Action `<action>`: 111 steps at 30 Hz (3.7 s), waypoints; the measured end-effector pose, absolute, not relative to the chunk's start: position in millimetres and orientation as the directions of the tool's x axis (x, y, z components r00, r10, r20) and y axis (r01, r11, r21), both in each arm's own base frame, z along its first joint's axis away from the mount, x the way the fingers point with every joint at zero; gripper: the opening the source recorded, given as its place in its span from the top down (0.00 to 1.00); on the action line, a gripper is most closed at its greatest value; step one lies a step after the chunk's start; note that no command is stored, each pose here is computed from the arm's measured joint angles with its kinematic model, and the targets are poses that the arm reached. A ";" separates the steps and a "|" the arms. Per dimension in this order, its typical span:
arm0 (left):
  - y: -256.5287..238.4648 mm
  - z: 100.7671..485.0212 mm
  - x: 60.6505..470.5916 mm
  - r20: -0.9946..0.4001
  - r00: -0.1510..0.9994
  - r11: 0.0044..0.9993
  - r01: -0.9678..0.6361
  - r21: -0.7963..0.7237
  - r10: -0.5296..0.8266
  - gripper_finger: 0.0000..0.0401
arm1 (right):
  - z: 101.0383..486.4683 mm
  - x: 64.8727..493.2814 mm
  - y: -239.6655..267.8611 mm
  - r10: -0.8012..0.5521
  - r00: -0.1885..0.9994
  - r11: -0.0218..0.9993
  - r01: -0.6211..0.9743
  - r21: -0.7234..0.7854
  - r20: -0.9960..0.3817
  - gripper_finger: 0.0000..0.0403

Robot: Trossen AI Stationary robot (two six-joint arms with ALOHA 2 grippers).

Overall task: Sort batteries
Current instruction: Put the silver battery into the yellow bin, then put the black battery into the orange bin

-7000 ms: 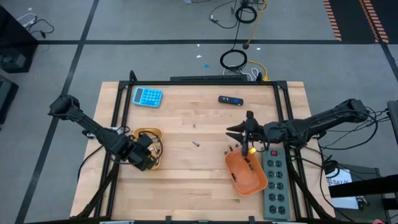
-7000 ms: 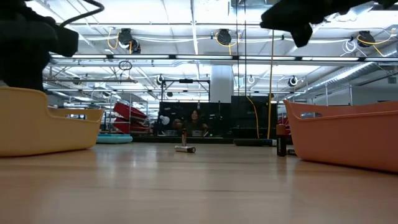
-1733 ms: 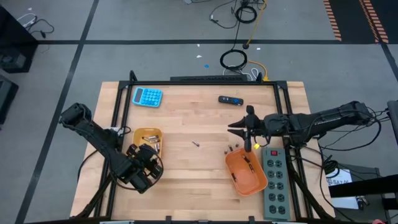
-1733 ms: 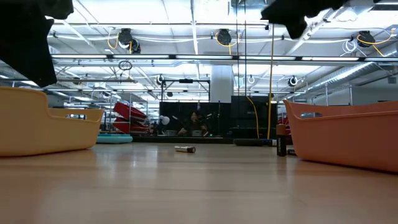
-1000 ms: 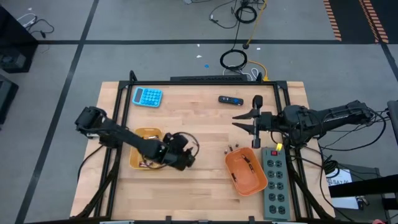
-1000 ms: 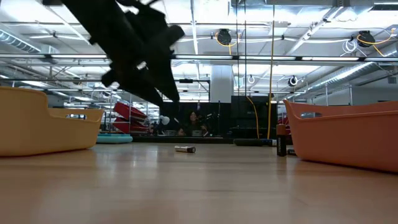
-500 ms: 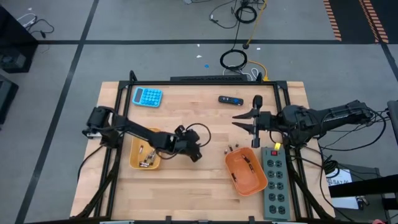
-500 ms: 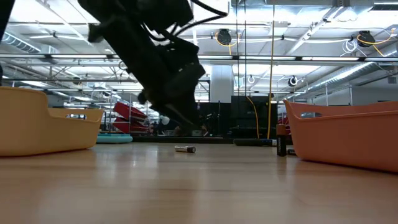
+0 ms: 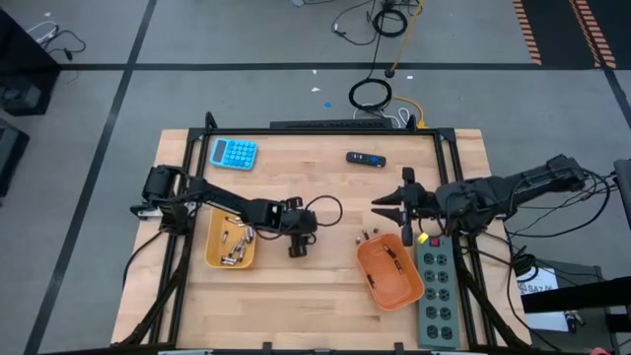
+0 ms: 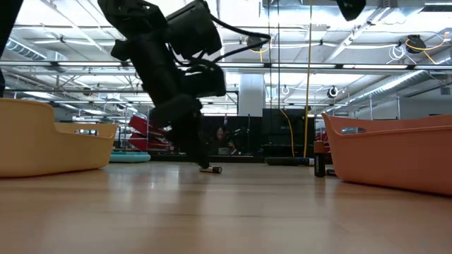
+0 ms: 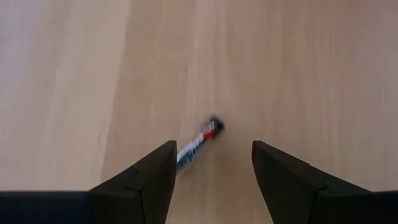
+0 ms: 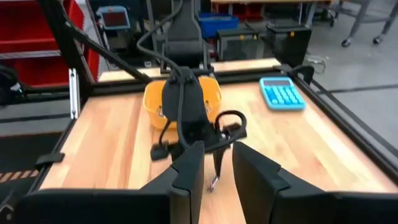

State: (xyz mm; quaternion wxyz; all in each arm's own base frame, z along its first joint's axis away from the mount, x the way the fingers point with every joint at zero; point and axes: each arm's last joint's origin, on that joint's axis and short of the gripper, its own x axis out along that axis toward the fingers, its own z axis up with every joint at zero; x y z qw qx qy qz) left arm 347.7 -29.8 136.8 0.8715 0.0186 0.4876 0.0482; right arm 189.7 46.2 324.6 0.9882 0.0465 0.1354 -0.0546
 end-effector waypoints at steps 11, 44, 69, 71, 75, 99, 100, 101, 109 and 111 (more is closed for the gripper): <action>-19.8 134.4 344.0 -0.869 0.472 0.980 0.047 0.195 0.150 0.46 | 319.1 178.2 68.7 -0.154 0.941 0.978 0.189 0.091 -0.302 0.81; -59.0 180.0 320.7 -0.845 0.529 0.997 -0.040 0.068 0.079 0.94 | 340.7 172.9 65.5 -0.182 0.975 0.977 0.164 -0.136 -0.130 0.81; -111.4 233.7 178.0 -0.904 0.358 0.784 -0.620 -0.045 0.232 0.53 | 339.4 168.1 41.3 -0.227 0.957 0.973 0.213 -0.092 -0.179 0.81; -113.1 244.6 182.6 -0.861 0.430 0.801 -0.597 -0.045 0.272 0.49 | 339.3 160.4 43.3 -0.205 0.959 0.978 0.206 -0.014 -0.194 0.81; -123.8 257.2 195.1 -0.573 0.678 0.826 -0.564 -0.003 0.461 0.47 | 334.5 157.4 52.0 -0.235 0.946 0.967 0.251 0.044 -0.223 0.81; -140.7 174.9 200.8 -0.245 0.893 0.921 -0.336 0.196 0.378 0.47 | 282.7 314.9 38.2 -0.043 0.370 0.918 0.380 0.109 -0.928 0.81; -141.4 175.4 200.9 -0.227 0.914 0.939 -0.304 0.164 0.335 0.47 | 281.0 322.6 36.5 -0.023 0.317 0.920 0.378 0.104 -0.948 0.81; -142.1 177.0 200.9 -0.205 0.933 0.953 -0.273 0.135 0.296 0.47 | 278.5 329.8 35.1 -0.002 0.268 0.921 0.376 0.102 -0.964 0.81; -148.2 191.4 204.0 -0.111 0.985 0.990 -0.127 0.057 0.133 0.47 | 246.4 376.3 40.7 0.081 -0.092 0.964 0.262 0.055 -0.992 0.64; -148.2 192.1 204.2 -0.105 0.985 0.990 -0.128 0.055 0.133 0.47 | 237.2 386.3 41.3 0.112 -0.136 0.961 0.269 0.072 -0.984 0.57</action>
